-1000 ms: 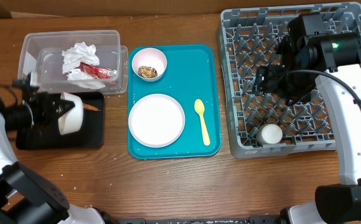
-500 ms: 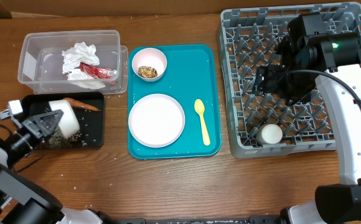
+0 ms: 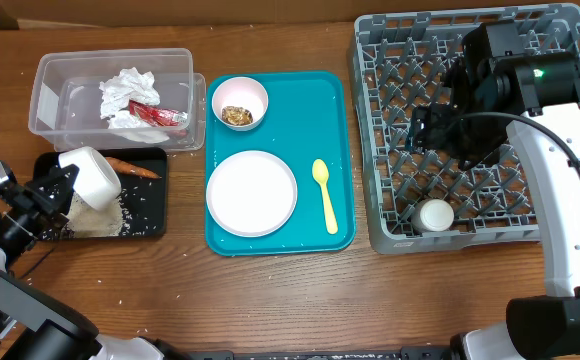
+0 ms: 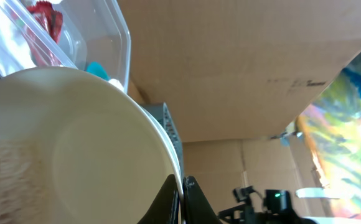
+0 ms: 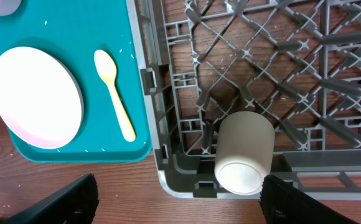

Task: Sort waste into correct bins and load items into the dishwasher
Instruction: 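Carry the rice bowl left and tip the rice onto the black tray, then return the empty bowl to the teal tray with the left gripper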

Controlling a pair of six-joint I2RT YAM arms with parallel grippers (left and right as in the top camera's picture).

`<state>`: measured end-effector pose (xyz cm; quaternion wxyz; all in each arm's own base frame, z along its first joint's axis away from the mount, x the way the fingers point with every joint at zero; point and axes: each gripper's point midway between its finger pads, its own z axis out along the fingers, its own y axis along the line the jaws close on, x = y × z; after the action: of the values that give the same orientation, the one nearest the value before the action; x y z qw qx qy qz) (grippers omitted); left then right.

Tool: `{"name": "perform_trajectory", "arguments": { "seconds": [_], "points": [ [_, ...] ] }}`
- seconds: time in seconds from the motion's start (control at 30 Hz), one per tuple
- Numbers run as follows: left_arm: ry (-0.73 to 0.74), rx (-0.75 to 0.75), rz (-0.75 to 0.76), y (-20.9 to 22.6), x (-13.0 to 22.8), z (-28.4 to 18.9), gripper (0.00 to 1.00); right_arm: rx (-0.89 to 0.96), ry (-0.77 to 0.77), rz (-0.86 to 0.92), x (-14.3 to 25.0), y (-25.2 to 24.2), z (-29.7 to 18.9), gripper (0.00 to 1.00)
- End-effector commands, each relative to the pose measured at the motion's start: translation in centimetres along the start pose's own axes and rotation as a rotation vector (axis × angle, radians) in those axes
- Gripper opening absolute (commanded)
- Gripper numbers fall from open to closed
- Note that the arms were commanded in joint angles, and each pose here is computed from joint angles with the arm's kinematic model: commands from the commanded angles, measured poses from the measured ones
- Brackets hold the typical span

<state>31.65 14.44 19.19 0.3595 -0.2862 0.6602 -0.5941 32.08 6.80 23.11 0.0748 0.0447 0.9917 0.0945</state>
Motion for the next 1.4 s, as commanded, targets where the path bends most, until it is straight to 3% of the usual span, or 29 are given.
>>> {"name": "perform_trajectory", "arguments": {
  "seconds": [0.0,0.83,0.97,1.13,1.3,1.37],
  "points": [
    [0.001,0.045,-0.069,-1.3,0.1,-0.2,0.04,-0.004,-0.039,-0.007,-0.2,0.1,-1.1,0.86],
    [0.038,0.05,-0.038,-2.5,-0.1,0.9,0.04,-0.003,-0.038,-0.007,-0.2,0.1,-1.1,0.86],
    [0.137,0.042,0.213,-8.0,0.3,4.3,0.04,-0.006,-0.049,-0.008,-0.5,0.1,-1.1,0.87],
    [0.208,-0.125,0.555,-14.0,2.3,11.5,0.04,-0.006,-0.048,-0.008,-0.5,0.1,-1.1,0.87],
    [0.327,-0.173,0.915,-17.0,8.9,19.9,0.04,-0.005,-0.047,-0.008,-0.5,0.1,-1.1,0.87],
    [0.348,-0.328,1.054,-14.9,12.1,23.5,0.04,-0.004,-0.044,-0.007,-0.4,0.1,-1.1,0.86]
  ]
}}
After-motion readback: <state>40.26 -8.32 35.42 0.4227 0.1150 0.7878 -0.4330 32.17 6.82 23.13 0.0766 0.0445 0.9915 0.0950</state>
